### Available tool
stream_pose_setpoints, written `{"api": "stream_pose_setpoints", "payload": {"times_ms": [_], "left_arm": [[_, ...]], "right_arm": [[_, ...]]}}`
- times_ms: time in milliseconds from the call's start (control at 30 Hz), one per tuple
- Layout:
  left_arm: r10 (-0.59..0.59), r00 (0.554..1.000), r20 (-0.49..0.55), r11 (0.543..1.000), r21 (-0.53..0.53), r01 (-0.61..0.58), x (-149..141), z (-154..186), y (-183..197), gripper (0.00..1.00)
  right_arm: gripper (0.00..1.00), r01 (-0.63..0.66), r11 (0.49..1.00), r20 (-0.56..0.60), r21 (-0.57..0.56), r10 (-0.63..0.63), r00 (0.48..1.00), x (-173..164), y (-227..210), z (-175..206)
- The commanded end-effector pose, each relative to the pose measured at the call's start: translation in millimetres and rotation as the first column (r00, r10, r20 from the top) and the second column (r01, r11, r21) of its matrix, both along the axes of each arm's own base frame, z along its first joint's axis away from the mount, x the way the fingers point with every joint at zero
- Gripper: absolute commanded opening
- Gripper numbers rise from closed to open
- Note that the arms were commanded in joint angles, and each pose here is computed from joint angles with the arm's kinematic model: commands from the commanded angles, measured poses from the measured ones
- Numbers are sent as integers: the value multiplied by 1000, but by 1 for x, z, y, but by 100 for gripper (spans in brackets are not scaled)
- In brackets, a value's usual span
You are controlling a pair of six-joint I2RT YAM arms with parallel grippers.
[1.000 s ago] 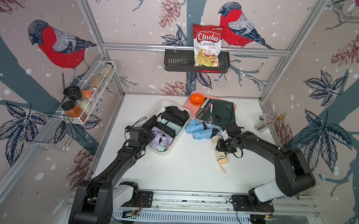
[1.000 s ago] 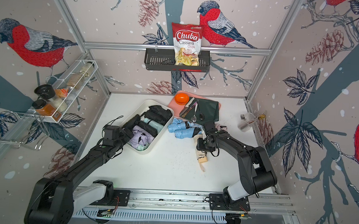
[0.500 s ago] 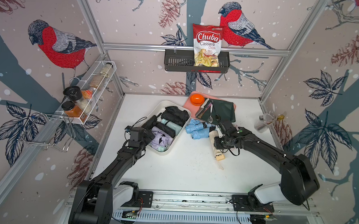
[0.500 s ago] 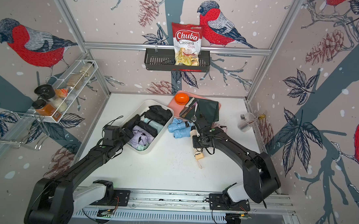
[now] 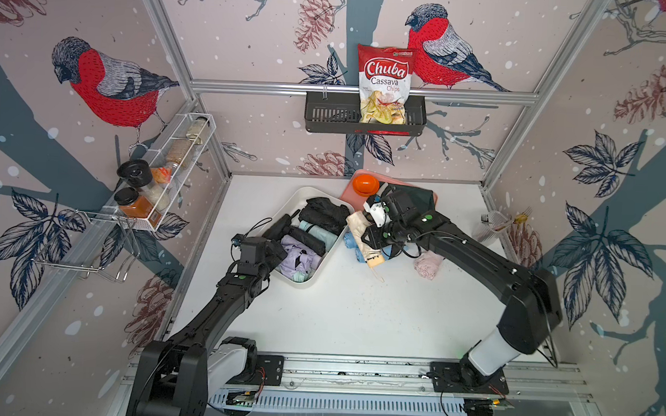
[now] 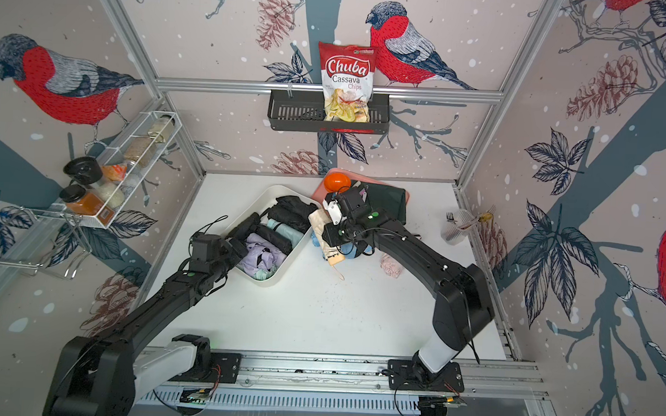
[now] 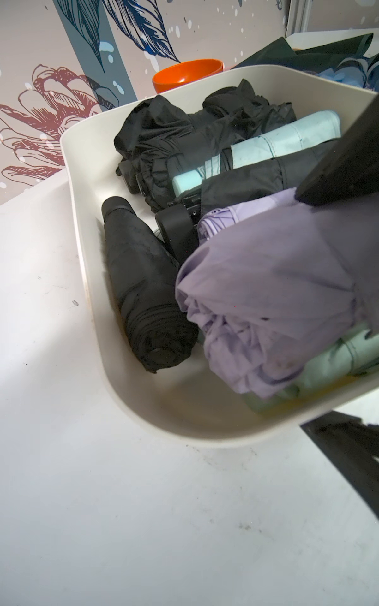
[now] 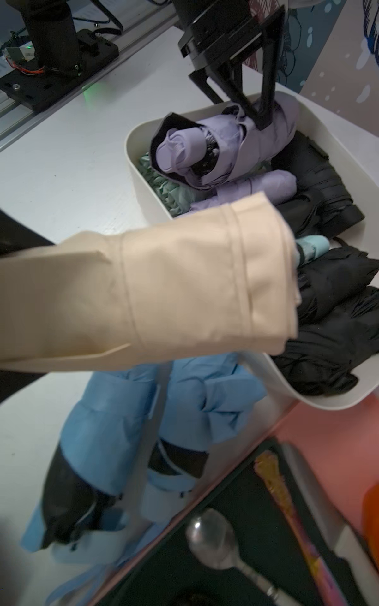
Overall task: Put the umbrella into the storage box
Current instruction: Pick up the umbrella from the center of the board, then place the umbrella in the storage box.
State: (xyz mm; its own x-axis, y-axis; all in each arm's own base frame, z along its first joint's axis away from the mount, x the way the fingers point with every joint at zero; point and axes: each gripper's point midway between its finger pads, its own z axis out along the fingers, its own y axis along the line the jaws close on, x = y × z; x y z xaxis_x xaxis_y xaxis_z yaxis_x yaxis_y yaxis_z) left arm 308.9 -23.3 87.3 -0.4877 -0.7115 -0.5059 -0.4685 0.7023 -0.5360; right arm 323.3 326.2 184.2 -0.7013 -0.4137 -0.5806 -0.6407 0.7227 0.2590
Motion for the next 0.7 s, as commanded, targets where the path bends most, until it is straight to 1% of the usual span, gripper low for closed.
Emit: {"api": "stream_pose_setpoints", "payload": {"times_ms": [0,133,300,500,667], "left_arm": [[-63,998,21,998,-23,63,2,4,-11,99],[-69,997,24,997,-26,69,3,4,-12,99],[-74,997,23,997,-21,75,3,4,-13,99],[-77,997,24,997,-20,77,3,4,-13,99],[-75,997,28,997,-20,75,3,4,-13,99]], "right_arm": [[30,-140,988,81,68,134,988,17,43,18],[30,-245,964,91,100,236,967,25,88,20],[30,-330,935,53,133,326,944,24,135,4],[30,-380,911,-4,161,385,923,11,171,-15],[31,-397,902,-45,172,409,911,0,186,-35]]}}
